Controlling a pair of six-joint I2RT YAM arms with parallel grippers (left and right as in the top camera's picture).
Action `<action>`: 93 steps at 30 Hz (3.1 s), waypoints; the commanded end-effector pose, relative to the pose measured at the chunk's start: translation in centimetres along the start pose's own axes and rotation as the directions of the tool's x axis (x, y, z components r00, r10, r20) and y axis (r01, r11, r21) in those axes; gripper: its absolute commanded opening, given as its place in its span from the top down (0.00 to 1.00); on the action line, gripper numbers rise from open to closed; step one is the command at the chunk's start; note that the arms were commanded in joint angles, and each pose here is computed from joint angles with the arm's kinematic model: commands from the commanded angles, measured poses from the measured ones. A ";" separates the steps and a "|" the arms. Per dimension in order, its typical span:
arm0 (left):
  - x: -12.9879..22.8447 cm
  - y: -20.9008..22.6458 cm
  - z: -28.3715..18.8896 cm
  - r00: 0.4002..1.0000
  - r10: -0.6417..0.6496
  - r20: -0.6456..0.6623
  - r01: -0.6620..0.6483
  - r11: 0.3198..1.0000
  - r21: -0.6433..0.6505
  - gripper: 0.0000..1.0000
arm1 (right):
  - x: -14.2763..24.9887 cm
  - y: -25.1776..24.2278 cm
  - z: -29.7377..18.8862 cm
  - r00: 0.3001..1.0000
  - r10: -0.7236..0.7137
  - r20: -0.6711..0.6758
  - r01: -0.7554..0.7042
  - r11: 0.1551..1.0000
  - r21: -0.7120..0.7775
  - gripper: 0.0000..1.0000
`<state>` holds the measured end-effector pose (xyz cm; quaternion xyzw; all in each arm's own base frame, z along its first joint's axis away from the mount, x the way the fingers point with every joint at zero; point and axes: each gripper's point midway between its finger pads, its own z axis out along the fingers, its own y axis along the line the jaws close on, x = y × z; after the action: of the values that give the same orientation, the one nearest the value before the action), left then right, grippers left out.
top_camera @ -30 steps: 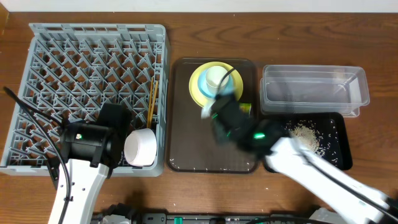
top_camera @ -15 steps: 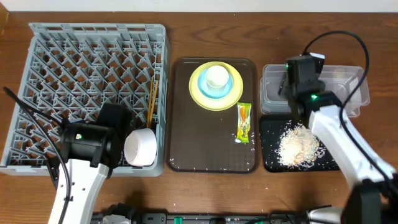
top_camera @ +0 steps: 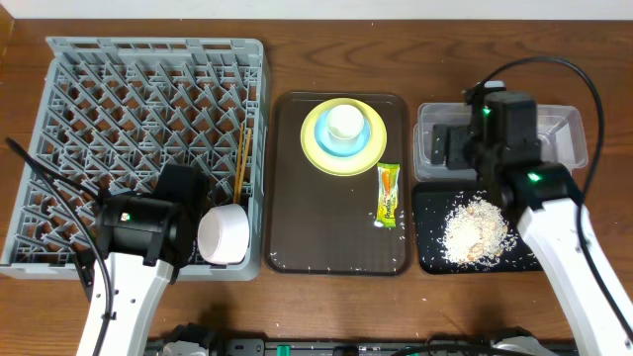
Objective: Sort waste into correct bins and load items into the dishwasher
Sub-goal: 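Carry the tissue pieces to the clear container with the right gripper, then release the tissue pieces into the container, then grasp the yellow snack wrapper and lift it over the container, then drop the yellow wrapper into the clear container with the right gripper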
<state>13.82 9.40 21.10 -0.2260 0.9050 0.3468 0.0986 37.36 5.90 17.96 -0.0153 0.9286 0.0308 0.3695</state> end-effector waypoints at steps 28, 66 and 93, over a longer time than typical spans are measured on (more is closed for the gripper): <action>1.1 1.1 -0.1 0.999 0.034 -0.039 -0.036 0.999 -0.036 0.07 | 17.2 11.6 7.8 0.869 -0.178 -0.462 0.184 0.982 -0.032 0.19; 1.1 1.1 -0.1 0.999 0.034 -0.039 -0.036 0.999 -0.036 0.06 | 2.4 -7.0 5.3 0.949 0.310 -0.061 -0.275 0.905 0.326 0.91; 1.1 1.1 -0.1 0.999 0.034 -0.039 -0.036 0.999 -0.036 0.06 | -6.4 13.3 -8.6 0.899 -0.419 -0.131 0.349 0.863 -0.365 0.41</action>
<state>13.81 9.40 21.09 -0.2259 0.9050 0.3469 0.0984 35.00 15.47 29.81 -0.2017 0.9299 0.1064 0.2884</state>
